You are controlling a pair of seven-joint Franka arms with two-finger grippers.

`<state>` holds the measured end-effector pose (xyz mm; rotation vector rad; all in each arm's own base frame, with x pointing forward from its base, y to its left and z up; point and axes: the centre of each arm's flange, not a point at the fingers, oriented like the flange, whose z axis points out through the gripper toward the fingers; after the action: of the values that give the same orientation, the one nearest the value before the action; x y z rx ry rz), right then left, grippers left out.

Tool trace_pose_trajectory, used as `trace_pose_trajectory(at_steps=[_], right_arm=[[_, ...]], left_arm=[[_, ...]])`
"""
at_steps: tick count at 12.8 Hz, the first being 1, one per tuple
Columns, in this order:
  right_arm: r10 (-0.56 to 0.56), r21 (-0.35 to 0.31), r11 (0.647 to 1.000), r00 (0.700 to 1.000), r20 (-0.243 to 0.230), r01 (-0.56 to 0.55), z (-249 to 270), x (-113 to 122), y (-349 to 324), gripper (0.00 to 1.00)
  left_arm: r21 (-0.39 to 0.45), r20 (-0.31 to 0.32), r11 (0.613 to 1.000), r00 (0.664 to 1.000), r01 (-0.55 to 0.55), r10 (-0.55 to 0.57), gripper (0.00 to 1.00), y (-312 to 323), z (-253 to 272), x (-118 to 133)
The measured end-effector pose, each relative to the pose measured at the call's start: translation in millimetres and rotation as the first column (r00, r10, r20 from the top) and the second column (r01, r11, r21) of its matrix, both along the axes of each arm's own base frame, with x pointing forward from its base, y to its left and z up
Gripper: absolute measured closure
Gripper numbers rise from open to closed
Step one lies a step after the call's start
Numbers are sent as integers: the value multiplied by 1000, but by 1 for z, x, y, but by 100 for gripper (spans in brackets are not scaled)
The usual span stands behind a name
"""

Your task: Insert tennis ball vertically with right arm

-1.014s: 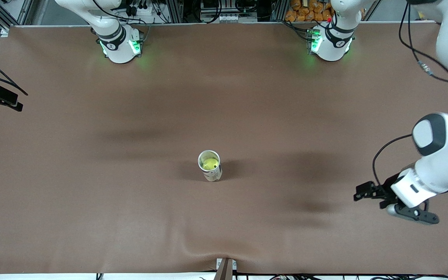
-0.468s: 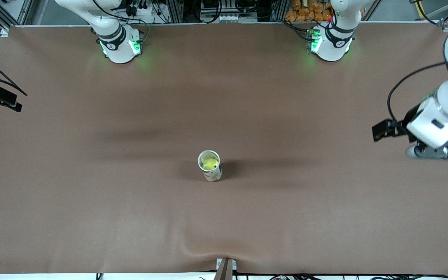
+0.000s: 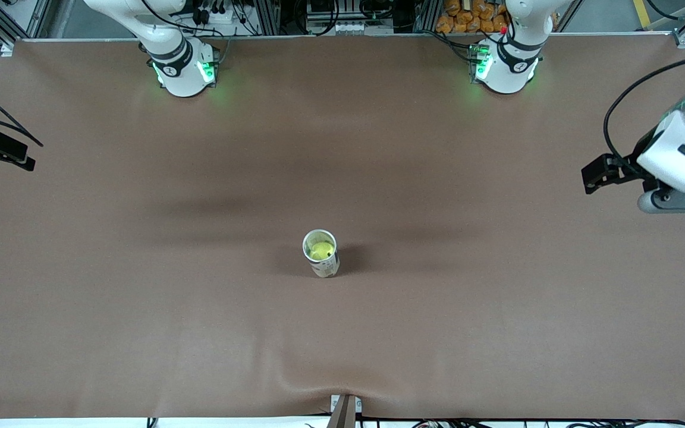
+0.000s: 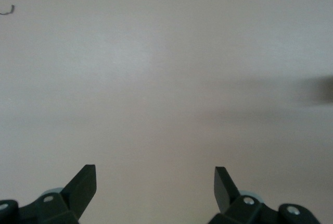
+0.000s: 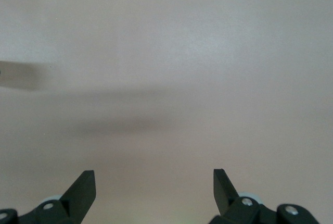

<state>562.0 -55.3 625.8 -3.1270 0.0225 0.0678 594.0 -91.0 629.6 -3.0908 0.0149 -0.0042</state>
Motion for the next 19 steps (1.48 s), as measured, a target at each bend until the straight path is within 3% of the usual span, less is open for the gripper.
trace_pose_trajectory(at_steps=[4, 9, 14, 19], right_arm=[[0, 0, 1000, 1000, -3, 0, -2, 1, 0, 0], [2, 0, 1000, 1000, -4, -2, -2, 1, 1, 0], [3, 0, 1000, 1000, -5, -3, -3, 1, 2, 0], [3, 0, 1000, 1000, -5, -3, -3, 1, 2, 0]], left_arm=[[-24, -34, 998, 998, -52, 52, 0, 38, 2, -15], [-2, -53, 998, 997, -58, 58, 0, 35, 2, -46], [-2, -21, 999, 999, -45, 45, 0, 29, 10, -81], [-9, 0, 999, 999, -32, 32, 0, 22, 15, -83]])
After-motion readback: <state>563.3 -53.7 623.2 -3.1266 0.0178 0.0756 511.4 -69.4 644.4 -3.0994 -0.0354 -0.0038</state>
